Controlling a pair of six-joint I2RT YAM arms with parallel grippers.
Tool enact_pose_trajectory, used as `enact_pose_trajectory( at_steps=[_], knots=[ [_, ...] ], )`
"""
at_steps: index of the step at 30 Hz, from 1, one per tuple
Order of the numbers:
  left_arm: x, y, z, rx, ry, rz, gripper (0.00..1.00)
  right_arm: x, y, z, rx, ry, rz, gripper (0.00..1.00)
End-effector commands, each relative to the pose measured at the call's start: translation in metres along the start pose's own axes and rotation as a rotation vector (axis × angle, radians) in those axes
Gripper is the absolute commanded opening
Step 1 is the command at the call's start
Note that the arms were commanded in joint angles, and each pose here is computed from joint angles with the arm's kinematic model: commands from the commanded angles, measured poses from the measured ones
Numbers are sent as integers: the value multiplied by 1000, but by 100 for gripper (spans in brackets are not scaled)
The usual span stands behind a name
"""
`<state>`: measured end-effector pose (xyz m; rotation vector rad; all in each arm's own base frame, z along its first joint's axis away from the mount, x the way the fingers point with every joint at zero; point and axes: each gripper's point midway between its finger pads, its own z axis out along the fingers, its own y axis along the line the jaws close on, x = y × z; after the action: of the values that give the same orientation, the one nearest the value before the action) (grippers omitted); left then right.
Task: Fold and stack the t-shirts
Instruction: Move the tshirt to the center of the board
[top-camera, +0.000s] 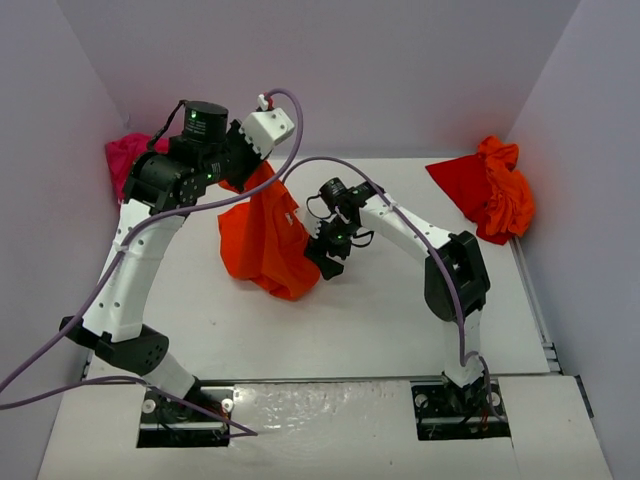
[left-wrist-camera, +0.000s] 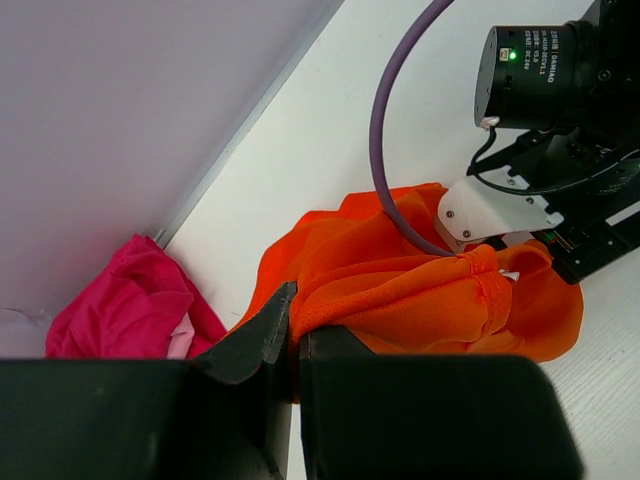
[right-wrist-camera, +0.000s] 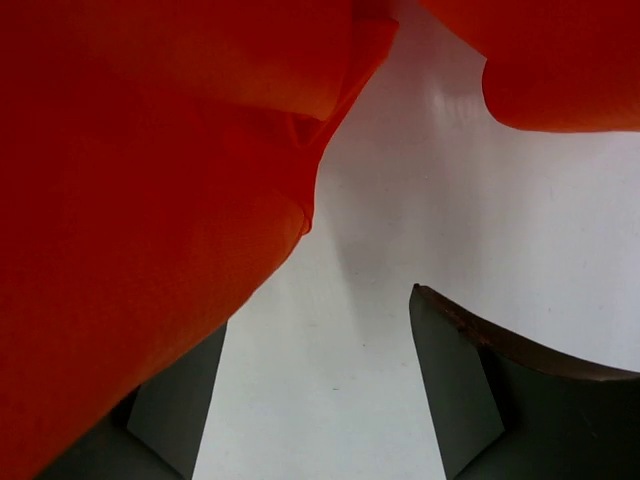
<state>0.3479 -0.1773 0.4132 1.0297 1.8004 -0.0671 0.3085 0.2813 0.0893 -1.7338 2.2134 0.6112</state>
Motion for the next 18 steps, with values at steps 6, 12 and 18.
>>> enact_pose_trajectory(
  at_steps=[6, 12, 18],
  knots=[
    [-22, 23, -17, -85, -108, -34, 0, -29, 26, -11, -83, -84, -38, 69],
    [-19, 30, -21, -110, -107, -54, 0, -41, 41, 3, -147, -83, -59, 69],
    [-15, 30, -19, -105, -102, -72, 0, -53, 46, 11, -166, -93, -85, 55]
  ],
)
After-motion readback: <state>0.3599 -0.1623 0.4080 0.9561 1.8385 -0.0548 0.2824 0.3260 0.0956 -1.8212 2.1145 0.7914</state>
